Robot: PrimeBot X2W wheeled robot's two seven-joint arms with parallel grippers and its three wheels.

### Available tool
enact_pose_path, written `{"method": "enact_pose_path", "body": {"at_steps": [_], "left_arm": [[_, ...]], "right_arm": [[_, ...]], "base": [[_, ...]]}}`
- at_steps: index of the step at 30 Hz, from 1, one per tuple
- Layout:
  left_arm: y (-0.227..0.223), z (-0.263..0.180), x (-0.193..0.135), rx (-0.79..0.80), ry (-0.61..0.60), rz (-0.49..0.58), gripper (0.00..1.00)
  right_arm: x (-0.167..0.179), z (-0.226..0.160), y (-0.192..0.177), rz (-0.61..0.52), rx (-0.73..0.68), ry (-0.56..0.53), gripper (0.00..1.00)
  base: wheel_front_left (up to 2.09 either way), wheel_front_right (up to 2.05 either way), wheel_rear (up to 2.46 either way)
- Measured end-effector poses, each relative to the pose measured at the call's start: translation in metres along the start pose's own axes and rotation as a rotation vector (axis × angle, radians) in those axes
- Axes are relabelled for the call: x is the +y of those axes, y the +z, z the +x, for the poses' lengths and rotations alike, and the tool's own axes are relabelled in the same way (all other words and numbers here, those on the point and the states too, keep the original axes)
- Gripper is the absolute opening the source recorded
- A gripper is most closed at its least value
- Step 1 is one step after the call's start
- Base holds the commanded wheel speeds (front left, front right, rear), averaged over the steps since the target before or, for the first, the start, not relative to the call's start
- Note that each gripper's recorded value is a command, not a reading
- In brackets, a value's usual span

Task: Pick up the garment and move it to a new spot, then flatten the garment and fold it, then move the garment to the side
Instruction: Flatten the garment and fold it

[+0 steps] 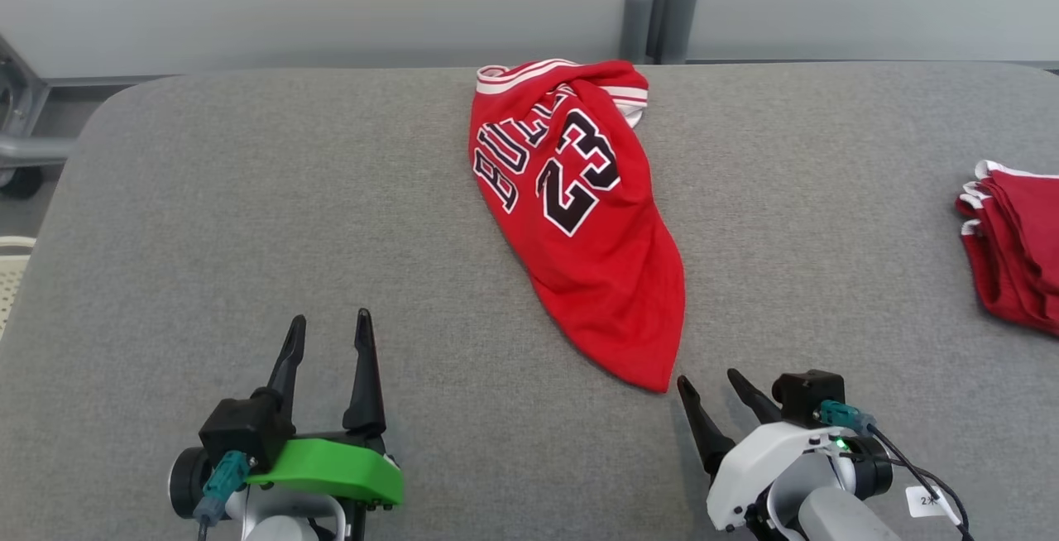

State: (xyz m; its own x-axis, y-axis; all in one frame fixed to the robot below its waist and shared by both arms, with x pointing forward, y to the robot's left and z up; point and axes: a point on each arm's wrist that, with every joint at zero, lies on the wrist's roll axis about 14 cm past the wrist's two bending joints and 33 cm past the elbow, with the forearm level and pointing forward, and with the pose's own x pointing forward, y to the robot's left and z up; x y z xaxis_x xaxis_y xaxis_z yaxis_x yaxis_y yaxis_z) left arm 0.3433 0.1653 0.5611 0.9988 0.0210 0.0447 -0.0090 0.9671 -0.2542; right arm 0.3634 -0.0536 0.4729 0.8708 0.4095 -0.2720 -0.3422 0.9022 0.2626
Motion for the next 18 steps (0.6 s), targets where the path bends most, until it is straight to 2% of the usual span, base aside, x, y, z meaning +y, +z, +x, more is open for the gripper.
{"method": "enact_pose_path", "body": {"at_steps": [6, 17, 18], "left_arm": [[0.001, -0.010, 0.009, -0.001, 0.032, 0.003, 1.00], [-0.001, -0.021, 0.031, 0.011, 0.111, 0.005, 1.00], [-0.002, -0.021, 0.032, 0.012, 0.114, 0.005, 1.00]], "right_arm": [[0.009, 0.020, -0.004, 0.017, 0.025, 0.028, 1.00], [0.024, 0.041, -0.035, 0.019, 0.156, 0.075, 1.00], [0.026, 0.043, -0.036, 0.018, 0.161, 0.080, 0.91]], "base": [[0.00, 0.00, 0.00], [0.00, 0.00, 0.00], [0.00, 0.00, 0.00]]}}
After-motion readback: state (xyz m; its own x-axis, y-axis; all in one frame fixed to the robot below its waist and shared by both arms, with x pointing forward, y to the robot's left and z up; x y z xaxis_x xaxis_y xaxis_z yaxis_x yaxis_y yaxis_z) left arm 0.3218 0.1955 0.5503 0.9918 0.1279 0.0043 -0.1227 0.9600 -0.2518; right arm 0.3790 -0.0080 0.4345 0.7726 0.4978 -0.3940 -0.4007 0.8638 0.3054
